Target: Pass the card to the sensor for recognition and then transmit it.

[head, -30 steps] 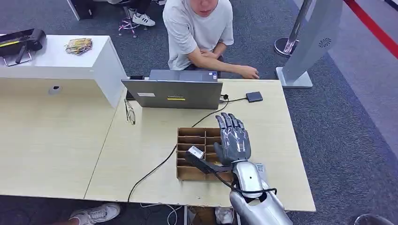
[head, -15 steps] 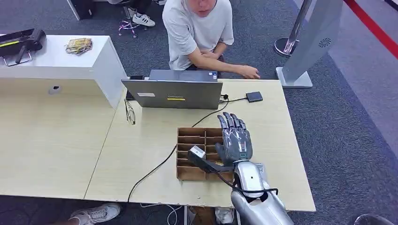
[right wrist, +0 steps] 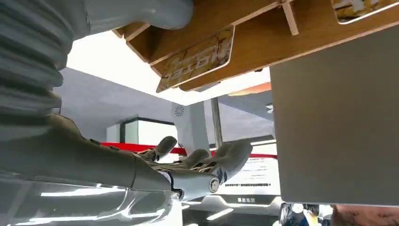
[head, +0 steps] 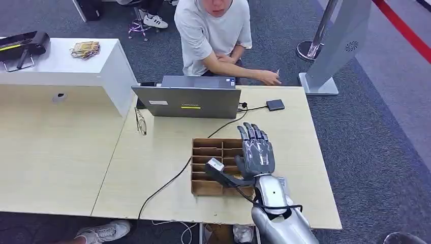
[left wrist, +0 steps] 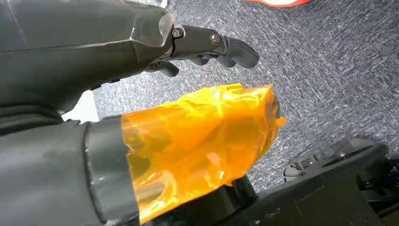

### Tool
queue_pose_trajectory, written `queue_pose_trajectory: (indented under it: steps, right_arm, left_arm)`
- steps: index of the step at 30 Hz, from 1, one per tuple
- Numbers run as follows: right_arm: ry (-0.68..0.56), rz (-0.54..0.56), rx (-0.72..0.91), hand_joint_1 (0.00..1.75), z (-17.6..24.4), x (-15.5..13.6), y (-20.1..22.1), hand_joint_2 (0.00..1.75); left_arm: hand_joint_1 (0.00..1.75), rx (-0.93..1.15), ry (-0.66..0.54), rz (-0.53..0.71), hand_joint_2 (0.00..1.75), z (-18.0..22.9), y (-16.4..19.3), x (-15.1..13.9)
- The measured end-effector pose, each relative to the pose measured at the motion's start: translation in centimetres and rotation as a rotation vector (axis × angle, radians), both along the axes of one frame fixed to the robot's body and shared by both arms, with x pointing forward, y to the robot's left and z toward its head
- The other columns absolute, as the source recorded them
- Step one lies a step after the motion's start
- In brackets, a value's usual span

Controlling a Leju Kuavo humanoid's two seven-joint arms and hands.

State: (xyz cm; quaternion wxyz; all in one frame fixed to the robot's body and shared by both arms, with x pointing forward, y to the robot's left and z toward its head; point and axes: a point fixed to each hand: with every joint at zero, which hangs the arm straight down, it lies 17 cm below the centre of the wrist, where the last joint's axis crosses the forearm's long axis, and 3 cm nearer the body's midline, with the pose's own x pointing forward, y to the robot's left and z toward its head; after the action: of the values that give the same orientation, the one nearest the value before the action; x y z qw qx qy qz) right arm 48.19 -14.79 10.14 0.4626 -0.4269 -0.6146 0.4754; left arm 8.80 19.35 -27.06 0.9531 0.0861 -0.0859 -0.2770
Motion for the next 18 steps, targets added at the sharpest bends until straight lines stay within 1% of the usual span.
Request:
queue_pose_trajectory:
  steps: [4,5,7,9,11,13,16,17,18]
  right_arm:
    - [0.002,-0.001,-0.001,0.51,-0.12,-0.07,-0.10,1.75]
    - [0.002,-0.001,-0.002,0.59,-0.13,-0.10,-0.12,1.75]
    - [0.003,0.000,-0.002,0.61,-0.20,-0.14,-0.15,1.75]
    - [0.004,-0.001,-0.003,0.68,-0.27,-0.18,-0.19,1.75]
    - [0.005,-0.001,-0.003,0.70,-0.31,-0.21,-0.21,1.75]
    - [0.005,0.001,-0.004,0.66,-0.36,-0.23,-0.26,1.75]
    - [0.003,0.001,-0.003,0.66,-0.29,-0.24,-0.29,1.75]
    - [0.003,0.000,-0.003,0.70,-0.27,-0.24,-0.32,1.75]
    - [0.003,0.000,-0.003,0.66,-0.29,-0.25,-0.32,1.75]
  left_arm:
    - [0.00,0.000,0.000,0.002,0.00,0.00,0.00,0.00]
    - [0.00,0.000,0.000,0.002,0.00,0.00,0.03,0.00]
    - [0.00,0.000,0.000,0.003,0.00,0.00,0.03,0.00]
    - [0.00,0.000,0.000,0.003,0.00,0.00,0.03,0.00]
    - [0.00,0.000,0.000,0.003,0.00,0.00,0.03,0.00]
    - [0.00,0.000,0.000,0.003,0.00,0.00,0.03,0.00]
    - [0.00,0.000,0.000,0.003,0.00,0.00,0.03,0.00]
    - [0.00,0.000,0.000,0.003,0.00,0.00,0.03,0.00]
    - [0.00,0.000,0.000,0.003,0.00,0.00,0.03,0.00]
